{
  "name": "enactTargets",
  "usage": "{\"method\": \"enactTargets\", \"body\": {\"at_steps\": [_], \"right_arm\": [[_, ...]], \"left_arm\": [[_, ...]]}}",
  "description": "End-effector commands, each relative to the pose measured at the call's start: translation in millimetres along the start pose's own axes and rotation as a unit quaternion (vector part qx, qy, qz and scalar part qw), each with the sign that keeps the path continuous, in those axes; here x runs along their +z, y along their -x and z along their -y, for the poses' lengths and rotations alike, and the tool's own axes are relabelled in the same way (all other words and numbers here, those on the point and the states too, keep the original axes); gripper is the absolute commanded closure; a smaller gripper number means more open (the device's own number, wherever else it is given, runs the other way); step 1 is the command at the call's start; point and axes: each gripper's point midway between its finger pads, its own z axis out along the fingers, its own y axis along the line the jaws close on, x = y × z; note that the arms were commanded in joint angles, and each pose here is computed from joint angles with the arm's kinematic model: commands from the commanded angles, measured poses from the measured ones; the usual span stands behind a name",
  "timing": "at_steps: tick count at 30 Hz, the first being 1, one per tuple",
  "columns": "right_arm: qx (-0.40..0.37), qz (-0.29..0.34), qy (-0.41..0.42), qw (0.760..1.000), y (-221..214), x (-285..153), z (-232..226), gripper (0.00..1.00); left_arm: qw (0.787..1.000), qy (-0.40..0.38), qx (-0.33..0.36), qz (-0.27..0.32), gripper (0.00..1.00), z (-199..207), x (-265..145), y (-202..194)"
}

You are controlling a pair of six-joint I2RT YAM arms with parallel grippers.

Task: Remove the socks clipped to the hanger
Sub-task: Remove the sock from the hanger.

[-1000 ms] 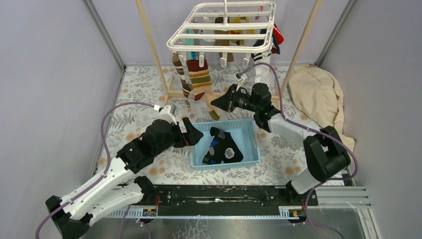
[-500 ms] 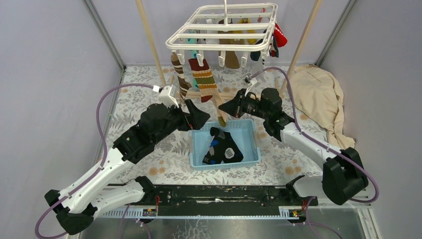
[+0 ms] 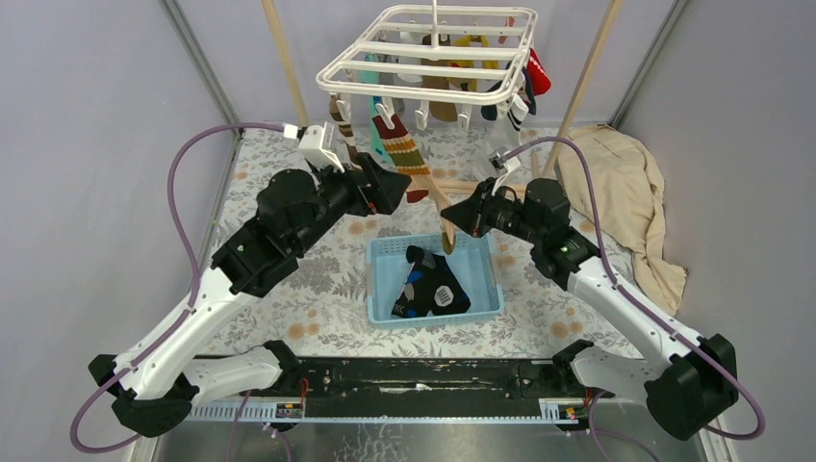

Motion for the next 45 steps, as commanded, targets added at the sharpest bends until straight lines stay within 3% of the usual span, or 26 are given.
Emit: {"method": "enactTargets", "body": {"at_steps": [1, 10, 23, 45], "right_arm": [[-0.032, 0.025, -0.009, 0.999, 19.4, -14.7, -10.4, 0.88], [-0.037, 0.034, 0.002, 0.999, 24.8, -28.9, -23.1, 0.88], [-0.028, 0.021, -0.084, 0.996, 16.8, -29.1, 16.0, 0.89], [0.102, 0.11, -0.138, 0.979, 91.2, -56.5, 112.6, 0.9]], "left_arm": [[0.997, 0.01, 0.019, 0.074, 0.01, 6.7, -3.1, 46.1], [0.993, 0.059, 0.026, 0.097, 0.01, -9.0, -9.4, 60.2], [0.979, 0.175, 0.026, 0.103, 0.01, -74.3, -48.7, 40.8], [0.977, 0.198, 0.018, 0.073, 0.01, -98.1, -53.5, 9.6]]}}
